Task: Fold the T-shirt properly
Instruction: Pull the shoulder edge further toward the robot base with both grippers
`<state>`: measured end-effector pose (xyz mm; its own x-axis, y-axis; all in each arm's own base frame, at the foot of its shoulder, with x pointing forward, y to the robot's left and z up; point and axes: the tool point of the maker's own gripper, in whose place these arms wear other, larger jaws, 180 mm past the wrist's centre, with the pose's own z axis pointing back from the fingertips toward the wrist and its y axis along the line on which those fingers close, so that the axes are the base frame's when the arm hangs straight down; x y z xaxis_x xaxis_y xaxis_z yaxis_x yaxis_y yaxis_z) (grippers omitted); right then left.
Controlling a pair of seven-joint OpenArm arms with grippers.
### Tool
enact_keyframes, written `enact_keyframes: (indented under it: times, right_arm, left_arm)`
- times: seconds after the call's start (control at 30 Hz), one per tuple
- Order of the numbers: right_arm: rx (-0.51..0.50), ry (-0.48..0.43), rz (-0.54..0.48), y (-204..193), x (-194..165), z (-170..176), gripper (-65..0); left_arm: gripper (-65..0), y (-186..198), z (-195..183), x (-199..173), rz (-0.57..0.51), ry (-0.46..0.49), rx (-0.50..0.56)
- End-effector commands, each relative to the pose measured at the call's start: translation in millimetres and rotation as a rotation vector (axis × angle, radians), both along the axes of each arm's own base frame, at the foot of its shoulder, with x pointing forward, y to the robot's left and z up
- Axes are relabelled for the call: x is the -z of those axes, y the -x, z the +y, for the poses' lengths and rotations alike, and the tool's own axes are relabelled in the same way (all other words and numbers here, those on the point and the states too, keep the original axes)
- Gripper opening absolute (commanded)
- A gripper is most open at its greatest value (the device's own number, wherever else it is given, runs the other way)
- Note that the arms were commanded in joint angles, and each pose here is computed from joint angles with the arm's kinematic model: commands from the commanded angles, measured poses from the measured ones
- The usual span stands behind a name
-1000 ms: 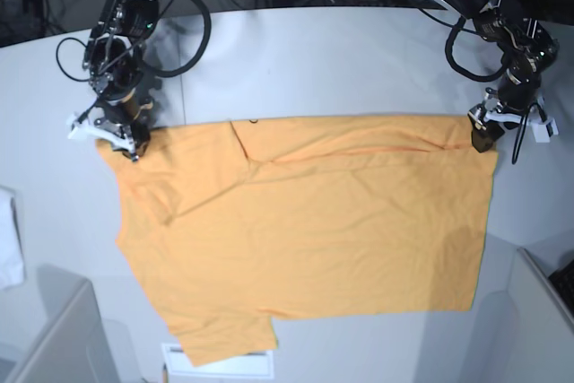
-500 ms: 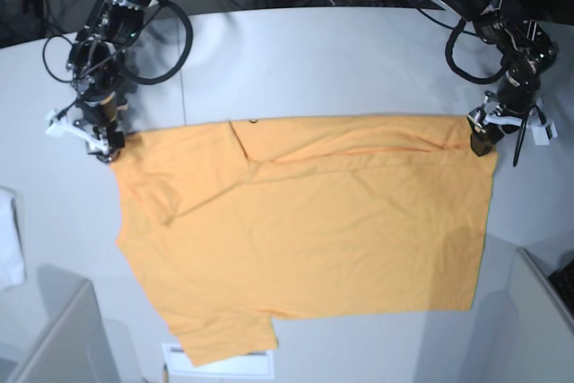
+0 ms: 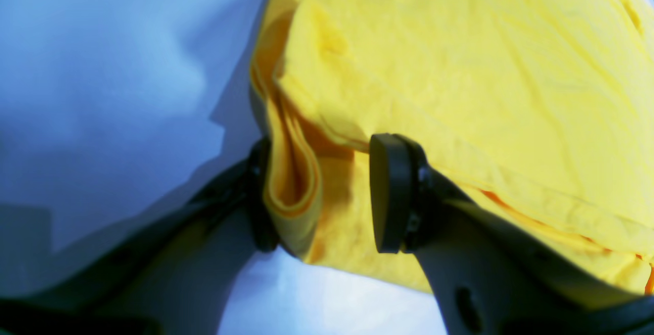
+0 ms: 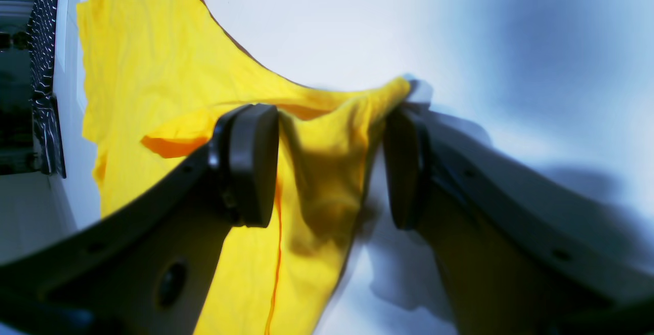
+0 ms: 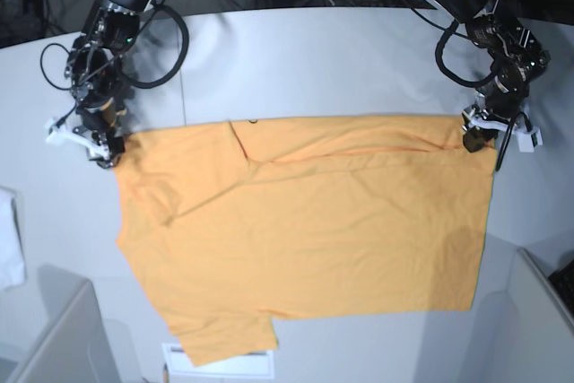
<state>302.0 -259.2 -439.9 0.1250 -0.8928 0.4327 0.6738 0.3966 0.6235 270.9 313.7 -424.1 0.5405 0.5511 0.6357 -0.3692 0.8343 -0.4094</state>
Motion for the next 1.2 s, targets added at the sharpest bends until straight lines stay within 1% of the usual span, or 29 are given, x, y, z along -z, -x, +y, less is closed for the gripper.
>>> enact_keyframes:
  times: [0.0, 0.03, 0.07, 0.17, 0.2, 0.23, 0.3, 0.33, 0.4, 0.47, 0.6, 0.67, 0.7, 0.73, 0.87, 0.97, 1.03, 1.07, 1.17]
  right_arm:
    - [-0.016, -0.037, 0.054, 6.2, 12.0, 8.4, -34.8]
    - [-0.017, -0.041, 0.059, 6.7, 14.1, 9.2, -38.4]
    - [-0.017, -0.043, 0.061, 7.1, 15.1, 9.5, -43.5]
    - [-0.025, -0.042, 0.055, 5.4, 14.3, 10.7, -65.0]
    - [-0.035, -0.038, 0.043, 3.1, 12.4, 11.7, -65.0]
    - [-0.047, -0.034, 0.029, 0.6, 10.3, 12.7, -65.0]
    - [-0.058, -0.032, 0.02, -1.0, 8.7, 14.0, -65.0]
    - [-0.059, -0.031, 0.017, -1.6, 7.2, 13.7, -65.0]
    - [-0.061, -0.025, 0.008, -2.9, 3.3, 12.9, -65.0]
    - [-0.055, -0.011, -0.008, -4.4, -4.9, 9.5, -65.0]
    - [-0.024, -0.04, 0.014, -5.5, -18.7, 6.5, -65.0]
    - [-0.021, -0.03, 0.013, -6.6, -31.0, -2.1, -65.0]
    - [-0.019, -0.03, 0.004, -9.5, -37.8, -3.4, -65.0]
    - [-0.016, -0.03, -0.011, -15.1, -46.6, -5.7, -65.0]
    - [-0.008, -0.046, -0.047, -34.0, -75.9, -13.1, -65.0]
    - [-0.025, -0.041, -0.104, -47.1, -102.9, -12.5, -65.0]
    - [-0.041, -0.031, -0.148, -50.7, -121.5, -10.1, -65.0]
    - [-0.049, -0.043, -0.168, -52.2, -127.2, -7.0, -65.0]
    - [-0.066, -0.119, -0.221, -55.7, -135.0, 3.0, -65.0]
  left_arm:
    - [-39.7, 8.2, 2.0, 6.0, 0.055, -0.01, 0.011]
    - [-39.8, 8.4, 1.9, 6.1, 0.057, -0.01, 0.011]
    - [-40.0, 9.3, 2.3, 6.2, 0.059, -0.01, 0.01]
    - [-40.6, 9.7, 2.7, 6.0, 0.062, -0.011, 0.012]
    - [-42.9, 9.5, 3.6, 5.3, 0.061, -0.014, 0.012]
    - [-47.7, 9.5, 3.6, 5.3, 0.061, -0.014, 0.012]
    - [-63.7, 10.0, 3.8, 5.7, 0.064, -0.017, 0.012]
    - [-65.0, 10.0, 4.5, 5.4, 0.064, -0.018, 0.012]
    - [-65.0, 9.5, 5.1, 4.6, 0.066, -0.022, 0.009]
    - [-65.0, 9.6, 9.9, 2.2, 0.073, -0.025, -0.026]
    - [-65.0, 2.3, 24.1, -27.0, 0.023, -0.091, -0.065]
    - [-65.0, -1.0, 27.6, -41.6, 0.004, -0.126, -0.061]
    - [-65.0, -1.6, 27.1, -44.3, 0.018, -0.128, -0.05]
    - [-65.0, -4.1, 31.4, -52.7, 0.024, -0.144, -0.038]
    - [-65.0, -27.4, 33.1, -83.9, 0.003, -0.159, -0.01]
    - [-65.0, -39.4, 38.1, -111.2, -0.039, -0.201, -0.006]
    - [-65.0, -41.4, 38.6, -128.8, -0.052, -0.245, 0.008]
    - [-65.0, -42.2, 40.4, -136.8, -0.055, -0.263, 0.013]
    - [-65.0, -39.6, 39.3, -150.1, -0.057, -0.291, 0.02]
